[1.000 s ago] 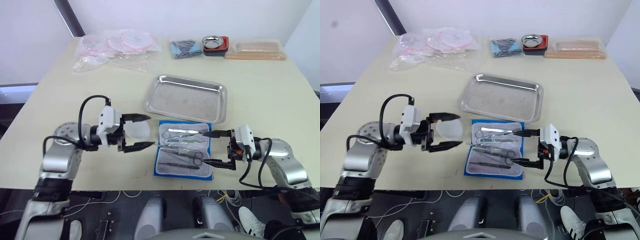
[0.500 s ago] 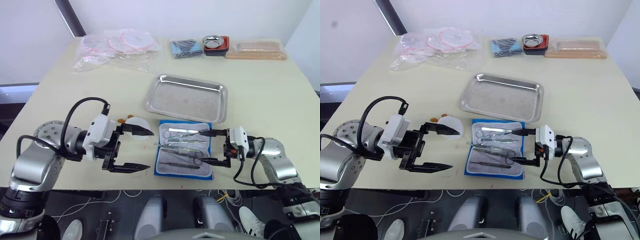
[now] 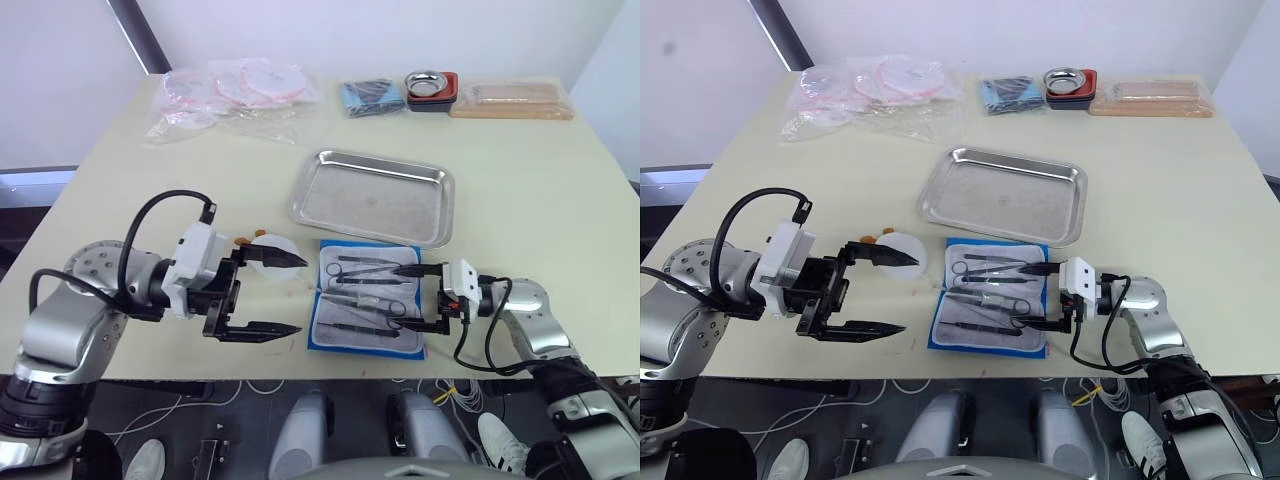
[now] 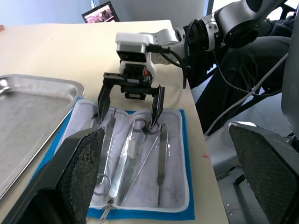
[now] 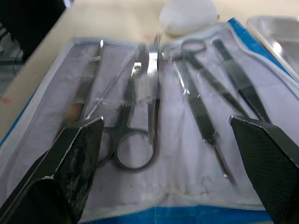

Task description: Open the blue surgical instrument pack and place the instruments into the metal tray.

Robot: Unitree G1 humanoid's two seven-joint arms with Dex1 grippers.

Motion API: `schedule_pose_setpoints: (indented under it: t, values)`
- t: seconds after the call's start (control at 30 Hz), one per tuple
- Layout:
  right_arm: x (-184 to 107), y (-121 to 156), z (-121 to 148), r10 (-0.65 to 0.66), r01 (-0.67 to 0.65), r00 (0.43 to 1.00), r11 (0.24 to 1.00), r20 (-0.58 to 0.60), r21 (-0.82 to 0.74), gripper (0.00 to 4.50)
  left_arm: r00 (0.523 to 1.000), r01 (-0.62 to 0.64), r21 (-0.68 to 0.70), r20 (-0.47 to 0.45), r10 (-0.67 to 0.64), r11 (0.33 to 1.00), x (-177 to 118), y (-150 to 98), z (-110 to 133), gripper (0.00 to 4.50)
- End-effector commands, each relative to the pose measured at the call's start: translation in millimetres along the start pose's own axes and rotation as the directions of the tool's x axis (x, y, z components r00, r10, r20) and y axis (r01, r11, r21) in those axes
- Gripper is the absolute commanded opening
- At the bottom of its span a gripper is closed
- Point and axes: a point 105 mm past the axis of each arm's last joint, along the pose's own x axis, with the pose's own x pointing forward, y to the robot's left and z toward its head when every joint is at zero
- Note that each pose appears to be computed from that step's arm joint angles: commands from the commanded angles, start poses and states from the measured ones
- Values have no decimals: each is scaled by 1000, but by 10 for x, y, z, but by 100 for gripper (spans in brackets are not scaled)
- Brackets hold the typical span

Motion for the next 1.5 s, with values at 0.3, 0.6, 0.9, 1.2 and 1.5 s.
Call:
schedule_pose_setpoints:
  t: [0.3, 0.6, 0.9, 1.2, 1.5]
  values:
    - [-46, 194, -440, 80, -39, 969, 984, -233, 175, 450, 999, -46, -6, 11, 46, 999, -79, 42, -75, 449]
    - [-4, 259, -493, 101, -31, 962, 963, -253, 267, 450, 997, -81, -12, 16, 81, 997, -117, 108, -147, 449]
    - [41, 269, -486, 112, -34, 962, 954, -250, 297, 450, 991, -137, 3, -6, 137, 991, -182, 239, -241, 449]
    - [79, 209, -482, 83, -14, 966, 962, -246, 271, 450, 987, -160, 8, -30, 160, 987, -159, 540, -361, 449]
    - [102, 162, -470, 69, -4, 968, 966, -241, 258, 450, 992, -106, -15, -67, 104, 994, 71, 862, -570, 162]
